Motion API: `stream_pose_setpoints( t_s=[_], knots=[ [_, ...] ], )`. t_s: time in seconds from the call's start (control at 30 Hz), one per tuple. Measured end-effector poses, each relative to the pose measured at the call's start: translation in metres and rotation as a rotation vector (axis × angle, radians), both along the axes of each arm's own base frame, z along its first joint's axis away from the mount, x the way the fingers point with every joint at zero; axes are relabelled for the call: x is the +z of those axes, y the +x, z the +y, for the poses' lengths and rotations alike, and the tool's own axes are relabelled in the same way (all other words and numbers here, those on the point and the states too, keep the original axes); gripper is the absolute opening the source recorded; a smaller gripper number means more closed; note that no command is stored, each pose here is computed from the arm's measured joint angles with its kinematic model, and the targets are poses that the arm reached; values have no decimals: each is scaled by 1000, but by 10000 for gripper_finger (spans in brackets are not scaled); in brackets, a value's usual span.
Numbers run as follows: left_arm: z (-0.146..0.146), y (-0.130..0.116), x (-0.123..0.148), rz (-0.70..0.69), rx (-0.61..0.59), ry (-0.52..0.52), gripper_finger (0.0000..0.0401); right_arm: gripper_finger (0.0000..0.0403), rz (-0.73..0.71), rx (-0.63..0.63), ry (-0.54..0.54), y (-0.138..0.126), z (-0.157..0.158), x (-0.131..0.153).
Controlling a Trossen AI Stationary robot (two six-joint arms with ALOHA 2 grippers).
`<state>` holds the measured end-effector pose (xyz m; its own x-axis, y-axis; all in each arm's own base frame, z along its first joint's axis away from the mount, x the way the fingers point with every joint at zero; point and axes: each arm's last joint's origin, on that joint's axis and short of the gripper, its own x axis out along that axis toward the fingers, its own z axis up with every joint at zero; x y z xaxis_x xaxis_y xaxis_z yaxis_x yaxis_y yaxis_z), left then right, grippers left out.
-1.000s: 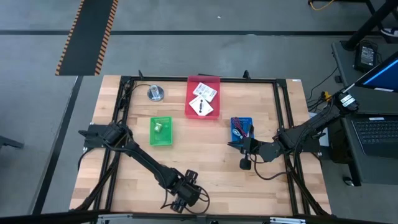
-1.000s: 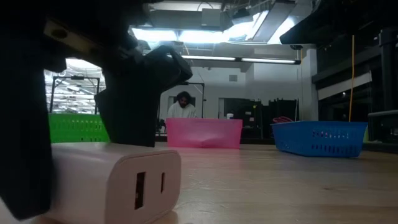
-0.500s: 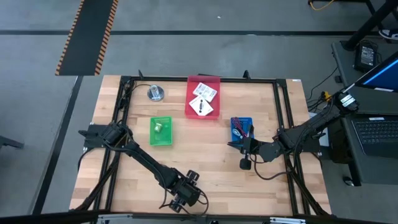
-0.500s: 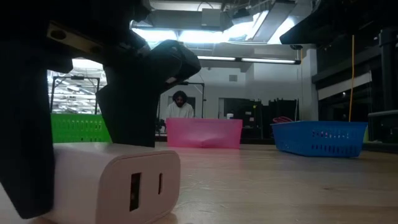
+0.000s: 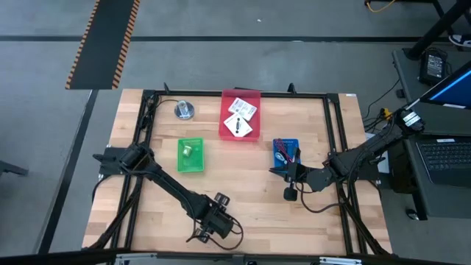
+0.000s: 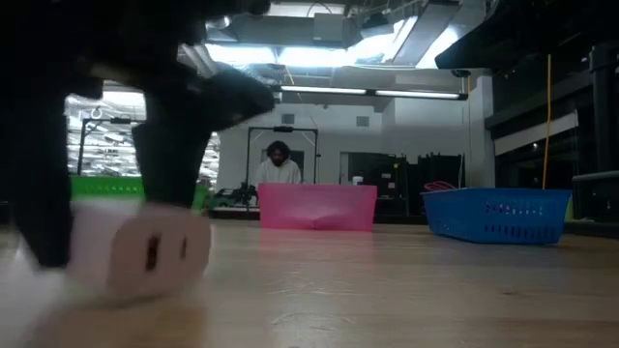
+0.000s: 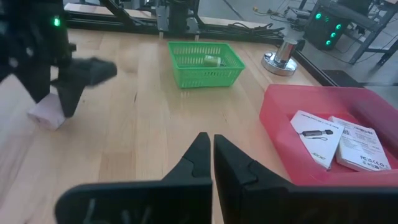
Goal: Pick and place items into bin
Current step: Put the white charger adapter into the green basket
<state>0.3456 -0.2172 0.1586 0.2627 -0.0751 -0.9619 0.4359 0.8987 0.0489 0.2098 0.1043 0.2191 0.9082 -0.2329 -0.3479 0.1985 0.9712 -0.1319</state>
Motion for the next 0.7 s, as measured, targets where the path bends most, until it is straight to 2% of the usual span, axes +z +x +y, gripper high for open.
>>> stream_pose_setpoints(
  t_s=[0.23,0.37,0.53,0.7],
  knots=[
    [13,-14,33,-29,20,114,189,0,7,0,-5,0,0,-1],
    [19,-22,47,-64,23,123,189,0,10,0,-6,0,0,-1],
    [31,-37,55,-110,62,89,189,0,13,0,-7,-1,0,-1],
    [44,-57,63,-218,92,27,189,0,13,0,-7,-1,0,-1]
  ],
)
